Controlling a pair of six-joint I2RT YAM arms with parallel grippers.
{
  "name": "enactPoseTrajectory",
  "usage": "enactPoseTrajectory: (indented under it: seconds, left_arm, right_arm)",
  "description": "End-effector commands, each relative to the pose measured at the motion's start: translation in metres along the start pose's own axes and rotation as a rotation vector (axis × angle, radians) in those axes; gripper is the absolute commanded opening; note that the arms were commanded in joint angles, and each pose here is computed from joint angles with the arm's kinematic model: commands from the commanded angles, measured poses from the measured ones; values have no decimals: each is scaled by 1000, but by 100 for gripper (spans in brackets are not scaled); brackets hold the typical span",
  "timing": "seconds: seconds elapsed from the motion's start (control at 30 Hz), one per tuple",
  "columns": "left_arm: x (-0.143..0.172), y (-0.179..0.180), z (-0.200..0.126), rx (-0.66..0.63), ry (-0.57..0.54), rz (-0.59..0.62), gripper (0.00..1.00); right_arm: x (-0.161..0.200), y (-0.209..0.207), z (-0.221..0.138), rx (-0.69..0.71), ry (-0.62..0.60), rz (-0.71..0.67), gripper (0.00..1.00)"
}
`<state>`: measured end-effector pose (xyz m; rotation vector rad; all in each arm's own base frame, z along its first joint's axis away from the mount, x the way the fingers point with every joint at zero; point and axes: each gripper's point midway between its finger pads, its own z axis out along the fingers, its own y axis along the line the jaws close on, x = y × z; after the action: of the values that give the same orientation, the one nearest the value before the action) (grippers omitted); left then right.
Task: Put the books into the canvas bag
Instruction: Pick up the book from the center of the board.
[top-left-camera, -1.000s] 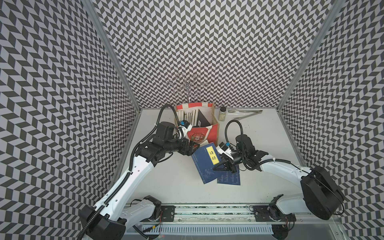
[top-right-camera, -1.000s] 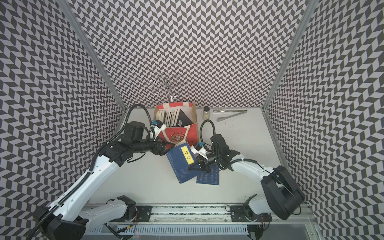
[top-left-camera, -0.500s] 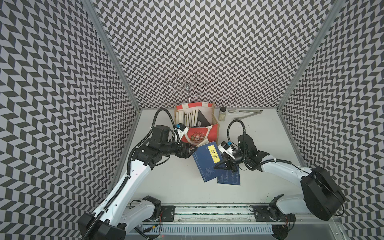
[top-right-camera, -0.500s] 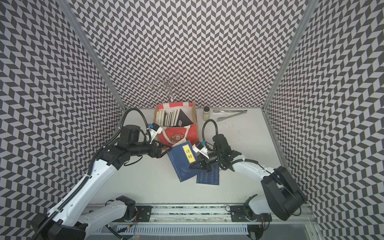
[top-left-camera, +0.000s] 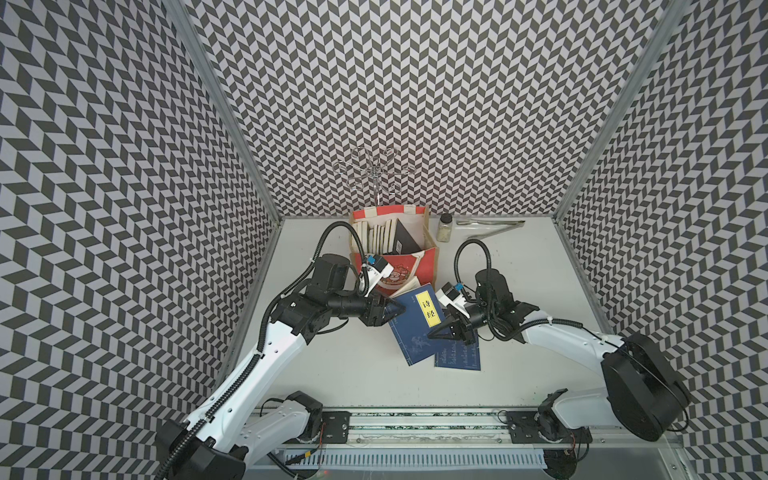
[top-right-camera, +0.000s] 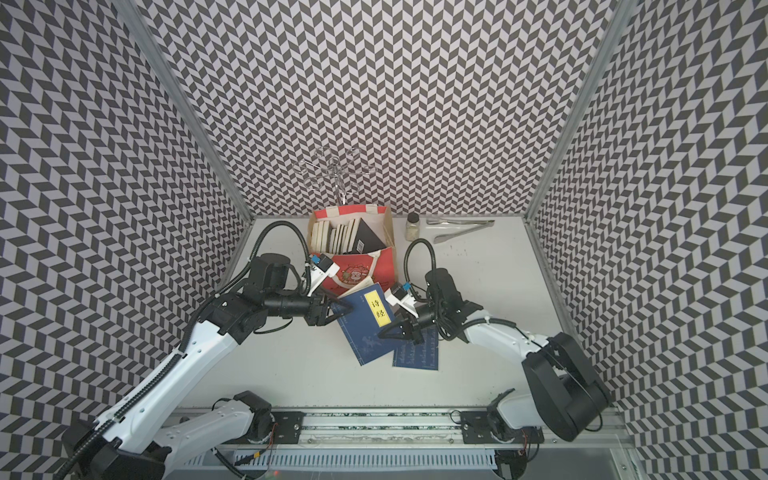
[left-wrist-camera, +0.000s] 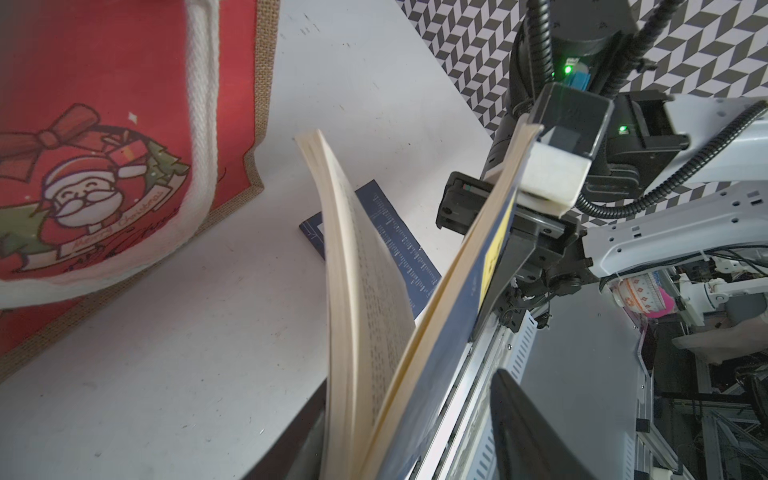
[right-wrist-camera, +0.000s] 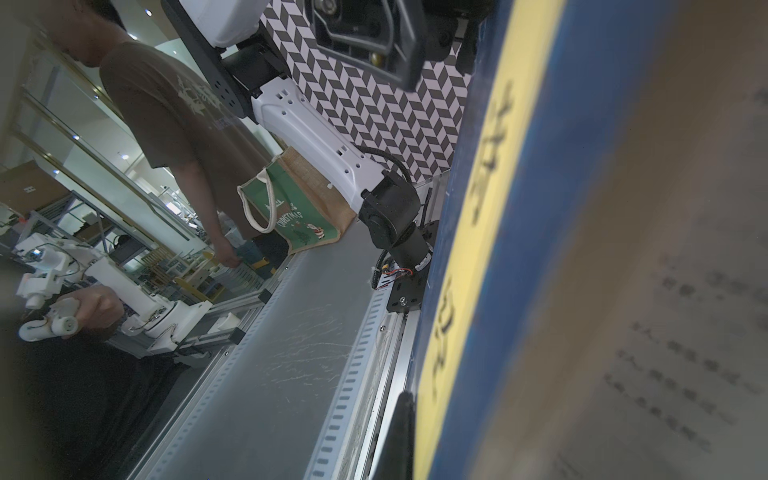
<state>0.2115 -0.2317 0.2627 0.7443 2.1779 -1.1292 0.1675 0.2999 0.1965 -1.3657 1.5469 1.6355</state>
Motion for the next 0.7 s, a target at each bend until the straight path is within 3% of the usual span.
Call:
enactPoseTrajectory:
  seconds: [0.0, 0.3, 0.47, 0.57, 0.63, 0.67]
  left_arm:
    - [-13, -9, -1, 30, -20, 48, 46]
    - [-14, -14, -1, 30, -15, 71, 22]
    - [-13, -17, 2, 41, -2, 79, 0]
    - [-16, -20, 2, 48, -3, 89, 0]
    - [-23, -22, 1, 45, -13, 104, 0]
    - [-30, -23, -2, 33, -30, 117, 0]
  right_arm:
    - [-10, 20, 0, -95, -22, -120, 0]
    - [-5, 13, 3, -88, -7, -101, 0]
    - [-8, 13, 2, -73, -10, -107, 0]
    - [-10, 13, 2, -63, -13, -109, 2]
    - [-14, 8, 1, -19, -18, -105, 16]
    - [-17, 5, 1, 6, -24, -104, 34]
